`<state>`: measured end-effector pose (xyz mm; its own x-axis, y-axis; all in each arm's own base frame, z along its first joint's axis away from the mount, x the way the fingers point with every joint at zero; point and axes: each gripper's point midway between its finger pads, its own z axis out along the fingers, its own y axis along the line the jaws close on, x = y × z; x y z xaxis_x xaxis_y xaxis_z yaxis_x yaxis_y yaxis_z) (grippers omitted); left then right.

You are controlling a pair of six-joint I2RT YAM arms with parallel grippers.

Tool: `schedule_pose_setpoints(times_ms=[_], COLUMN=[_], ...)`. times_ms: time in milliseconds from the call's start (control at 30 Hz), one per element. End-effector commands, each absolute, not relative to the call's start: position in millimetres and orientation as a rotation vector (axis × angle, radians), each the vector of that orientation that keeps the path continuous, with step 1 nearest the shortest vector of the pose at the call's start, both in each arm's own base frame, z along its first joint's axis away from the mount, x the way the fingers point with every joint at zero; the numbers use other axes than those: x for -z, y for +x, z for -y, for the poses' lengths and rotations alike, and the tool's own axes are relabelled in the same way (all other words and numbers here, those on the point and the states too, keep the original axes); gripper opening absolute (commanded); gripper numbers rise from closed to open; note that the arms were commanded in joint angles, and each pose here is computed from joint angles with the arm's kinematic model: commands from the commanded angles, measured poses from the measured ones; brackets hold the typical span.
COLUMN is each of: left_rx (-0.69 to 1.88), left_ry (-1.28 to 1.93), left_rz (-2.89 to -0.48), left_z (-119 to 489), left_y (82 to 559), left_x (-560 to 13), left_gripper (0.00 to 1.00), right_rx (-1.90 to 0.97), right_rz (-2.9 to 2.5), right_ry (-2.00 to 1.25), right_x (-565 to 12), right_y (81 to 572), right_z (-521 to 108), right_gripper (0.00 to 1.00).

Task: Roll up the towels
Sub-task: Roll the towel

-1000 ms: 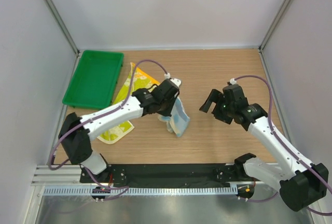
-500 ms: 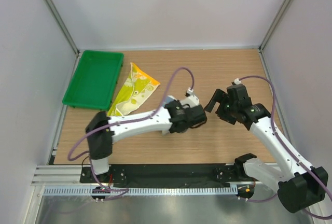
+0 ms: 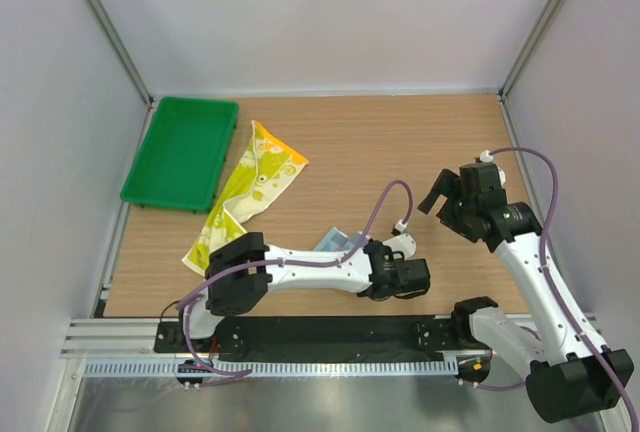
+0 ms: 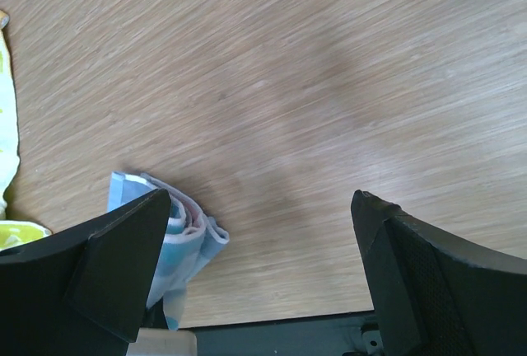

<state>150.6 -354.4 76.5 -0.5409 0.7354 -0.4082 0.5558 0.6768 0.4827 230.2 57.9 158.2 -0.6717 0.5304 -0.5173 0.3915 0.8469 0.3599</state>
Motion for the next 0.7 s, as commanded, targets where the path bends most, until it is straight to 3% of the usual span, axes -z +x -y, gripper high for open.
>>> schedule_pose_setpoints(times_ms=[0, 167, 367, 500, 667], left_rx=[-0.462, -0.790, -0.807, -0.717, -0.736], left_ry=[0.884, 0.746, 0.442, 0.369, 0.480], left_rz=[-2.213, -2.125, -2.119, -2.116, -2.178], left_z=[347.0, 265.1, 178.2, 185.4, 228.9], left_y=[169.8, 225.4, 270.1, 269.2, 246.4], left_x=[-104.7, -136.0, -201.5, -215.1, -154.2], left_gripper=[0.00, 0.00, 0.00, 0.00, 0.00], right_rx=[-0.318, -0.404, -0.437, -0.451, -0.428], right_rz=[-2.373, -2.411, -2.415, -2.412, -2.420], right_ry=[0.626, 0.590, 0.562, 0.542, 0.551], right_x=[-172.3, -169.9, -170.8, -171.6, -164.8], right_y=[238.1, 243.4, 249.8, 250.6, 245.3], right_z=[-60.7, -75.6, -81.5, -83.4, -78.2], right_gripper=[1.00, 0.99, 0.99, 0.99, 0.99])
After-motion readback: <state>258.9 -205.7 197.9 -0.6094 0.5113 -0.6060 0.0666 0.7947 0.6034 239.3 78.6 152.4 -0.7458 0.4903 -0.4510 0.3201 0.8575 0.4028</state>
